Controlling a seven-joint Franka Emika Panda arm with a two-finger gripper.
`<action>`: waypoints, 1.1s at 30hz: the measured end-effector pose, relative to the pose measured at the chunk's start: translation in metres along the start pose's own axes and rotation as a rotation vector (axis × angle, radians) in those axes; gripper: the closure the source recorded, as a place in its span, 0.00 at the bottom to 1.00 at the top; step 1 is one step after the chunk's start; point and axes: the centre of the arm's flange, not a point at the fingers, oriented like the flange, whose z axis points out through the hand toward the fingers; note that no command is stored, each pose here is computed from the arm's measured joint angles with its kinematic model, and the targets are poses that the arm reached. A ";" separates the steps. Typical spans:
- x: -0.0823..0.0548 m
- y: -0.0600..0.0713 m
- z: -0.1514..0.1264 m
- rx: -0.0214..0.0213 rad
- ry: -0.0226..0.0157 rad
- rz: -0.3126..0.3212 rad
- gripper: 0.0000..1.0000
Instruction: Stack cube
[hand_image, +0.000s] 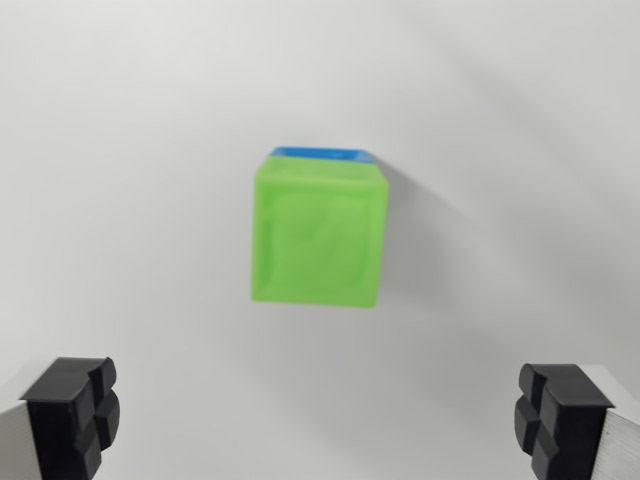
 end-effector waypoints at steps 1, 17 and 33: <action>0.000 0.000 -0.005 0.0001 -0.0004 0.000 0.00; 0.001 0.000 -0.073 0.0014 0.0009 0.000 0.00; 0.001 0.001 -0.128 0.0027 0.0014 0.000 0.00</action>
